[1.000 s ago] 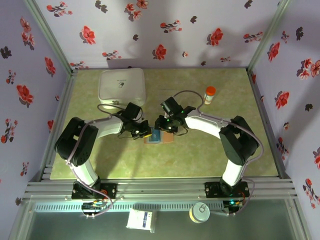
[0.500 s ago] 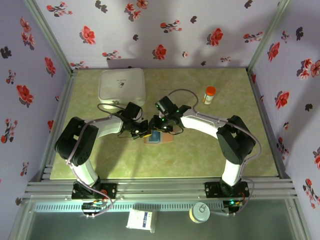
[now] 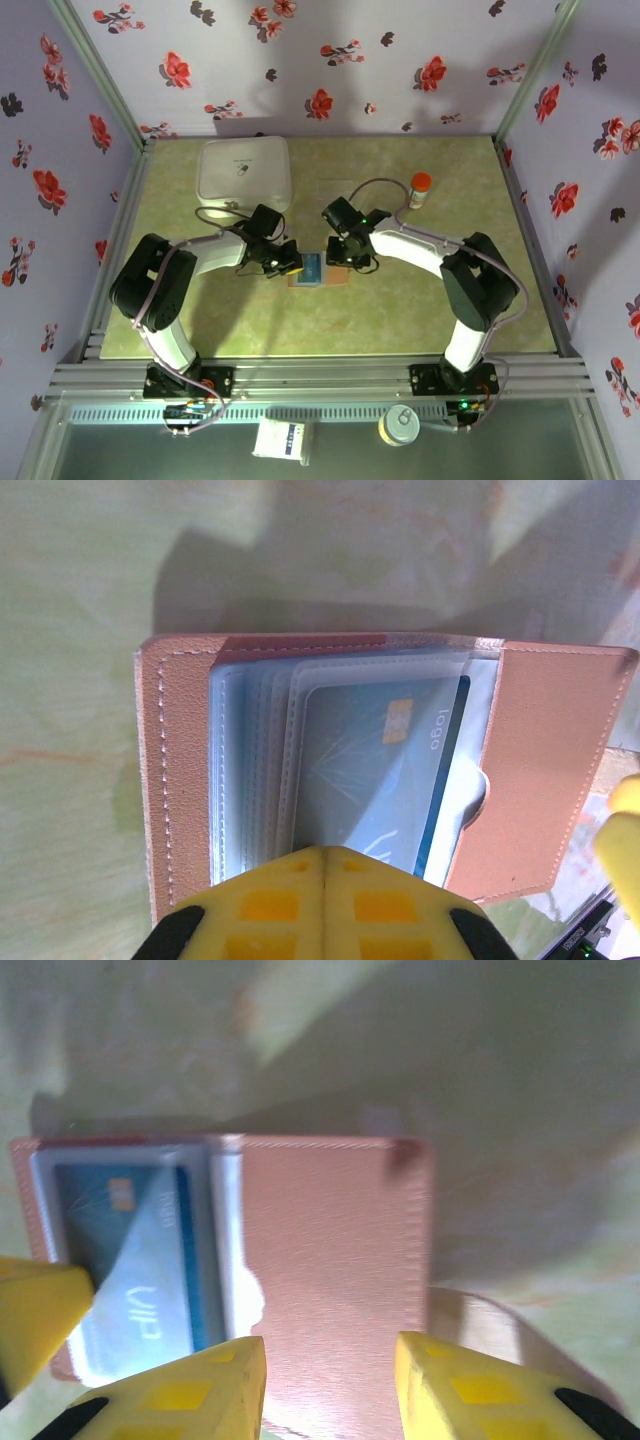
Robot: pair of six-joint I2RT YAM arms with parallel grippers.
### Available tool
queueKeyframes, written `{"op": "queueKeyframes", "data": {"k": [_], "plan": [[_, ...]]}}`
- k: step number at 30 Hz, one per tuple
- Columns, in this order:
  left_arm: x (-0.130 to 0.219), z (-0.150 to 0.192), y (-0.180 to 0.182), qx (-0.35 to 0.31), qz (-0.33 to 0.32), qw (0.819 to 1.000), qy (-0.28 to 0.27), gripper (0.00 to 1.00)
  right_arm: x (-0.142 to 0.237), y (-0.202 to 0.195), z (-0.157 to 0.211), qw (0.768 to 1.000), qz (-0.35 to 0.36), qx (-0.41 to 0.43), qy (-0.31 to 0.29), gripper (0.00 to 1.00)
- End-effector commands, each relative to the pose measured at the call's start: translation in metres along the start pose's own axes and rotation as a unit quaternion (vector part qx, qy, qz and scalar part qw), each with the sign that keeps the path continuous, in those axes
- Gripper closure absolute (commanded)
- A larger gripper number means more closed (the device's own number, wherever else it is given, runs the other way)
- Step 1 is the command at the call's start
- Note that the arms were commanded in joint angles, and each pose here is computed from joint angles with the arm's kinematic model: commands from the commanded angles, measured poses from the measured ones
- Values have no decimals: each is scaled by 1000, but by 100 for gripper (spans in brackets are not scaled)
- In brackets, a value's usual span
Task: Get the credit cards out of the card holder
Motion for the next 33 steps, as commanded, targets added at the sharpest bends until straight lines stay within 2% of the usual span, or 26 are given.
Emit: {"op": "queueKeyframes", "data": {"k": [1,6,9,20,25,33], "plan": [[-6,8,14,9,-30,999,14,100,5,-21,0,999,37,4,-9,60],[-6,9,15,12,-32,999,15,100,-11,-31,4,997,69,17,19,49],[-5,8,14,11,-30,999,13,100,-24,-33,7,997,74,19,32,46],[-7,12,17,23,-23,999,18,100,-54,-48,21,991,116,27,64,44],[-8,14,20,27,-26,999,22,100,-48,-45,19,991,113,29,63,45],[-5,12,15,26,-18,999,16,100,-11,-11,0,999,36,27,14,45]]}}
Point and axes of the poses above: each hand's point on the last joint's axis, 136 mm out from that joint toward the fingers, its own x axis back along the fingers, its own y axis along the line the jaws close on, z = x × y, the point moved 5 cm from there along x, back along the fingers, and after that the axes turned 4 degrees about x, right-handed, at the moved point
